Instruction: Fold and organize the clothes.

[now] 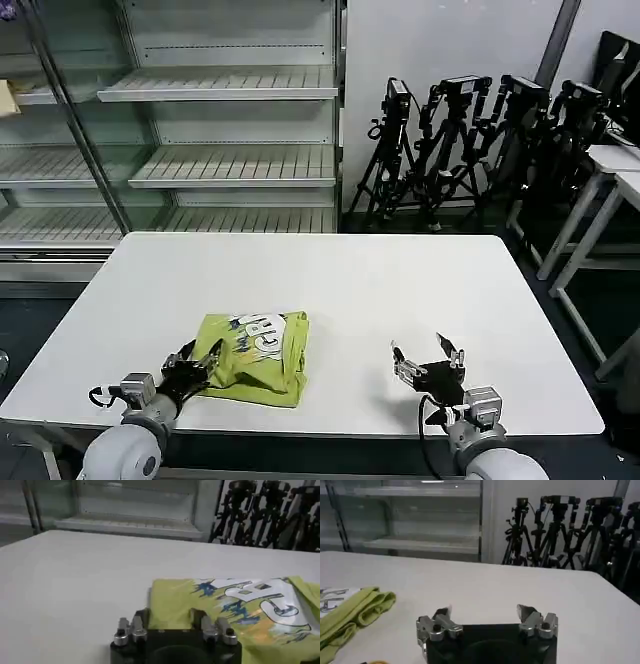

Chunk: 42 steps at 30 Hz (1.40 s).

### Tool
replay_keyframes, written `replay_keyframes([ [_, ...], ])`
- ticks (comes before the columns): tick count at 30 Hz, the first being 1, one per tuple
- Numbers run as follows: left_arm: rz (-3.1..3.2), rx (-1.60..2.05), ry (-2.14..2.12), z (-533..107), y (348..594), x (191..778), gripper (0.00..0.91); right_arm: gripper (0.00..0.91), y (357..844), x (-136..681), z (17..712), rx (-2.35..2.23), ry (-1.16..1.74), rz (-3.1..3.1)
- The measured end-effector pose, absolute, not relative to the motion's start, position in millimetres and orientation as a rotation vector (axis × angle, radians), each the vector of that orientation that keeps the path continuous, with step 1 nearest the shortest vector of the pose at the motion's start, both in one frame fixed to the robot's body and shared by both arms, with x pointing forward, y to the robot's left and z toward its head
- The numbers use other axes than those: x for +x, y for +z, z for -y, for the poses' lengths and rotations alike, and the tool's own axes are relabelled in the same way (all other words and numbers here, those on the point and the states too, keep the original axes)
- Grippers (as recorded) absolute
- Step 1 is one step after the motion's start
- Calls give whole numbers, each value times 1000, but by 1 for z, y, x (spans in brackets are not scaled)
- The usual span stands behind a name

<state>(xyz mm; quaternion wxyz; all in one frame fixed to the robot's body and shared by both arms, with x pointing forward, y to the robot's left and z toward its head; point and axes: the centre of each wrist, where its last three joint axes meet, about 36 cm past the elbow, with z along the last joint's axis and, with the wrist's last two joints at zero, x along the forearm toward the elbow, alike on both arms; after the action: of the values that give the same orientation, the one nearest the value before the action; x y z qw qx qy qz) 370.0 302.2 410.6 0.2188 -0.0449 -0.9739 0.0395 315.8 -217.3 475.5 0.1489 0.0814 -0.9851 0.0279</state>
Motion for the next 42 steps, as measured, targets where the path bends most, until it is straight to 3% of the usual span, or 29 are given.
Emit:
replay_keyframes([
  [11, 2696, -130, 106, -305, 404, 369, 10, 907, 477, 314, 214, 245, 75, 2835],
  [17, 2718, -91, -27, -324, 413, 370, 10, 907, 478, 315, 211, 256, 82, 2841],
  [23, 2731, 16, -287, -383, 444, 375, 10, 907, 477, 318, 208, 266, 79, 2843],
  [29, 2696, 163, -607, -456, 501, 377, 10, 907, 476, 321, 203, 283, 64, 2847],
  [34, 2684, 209, -763, -468, 537, 377, 10, 907, 476, 322, 199, 293, 61, 2847],
  [38, 2710, 158, -818, -439, 544, 370, 10, 907, 475, 321, 200, 294, 66, 2844],
  [42, 2752, 54, -816, -384, 530, 357, 10, 907, 476, 318, 203, 285, 74, 2843],
])
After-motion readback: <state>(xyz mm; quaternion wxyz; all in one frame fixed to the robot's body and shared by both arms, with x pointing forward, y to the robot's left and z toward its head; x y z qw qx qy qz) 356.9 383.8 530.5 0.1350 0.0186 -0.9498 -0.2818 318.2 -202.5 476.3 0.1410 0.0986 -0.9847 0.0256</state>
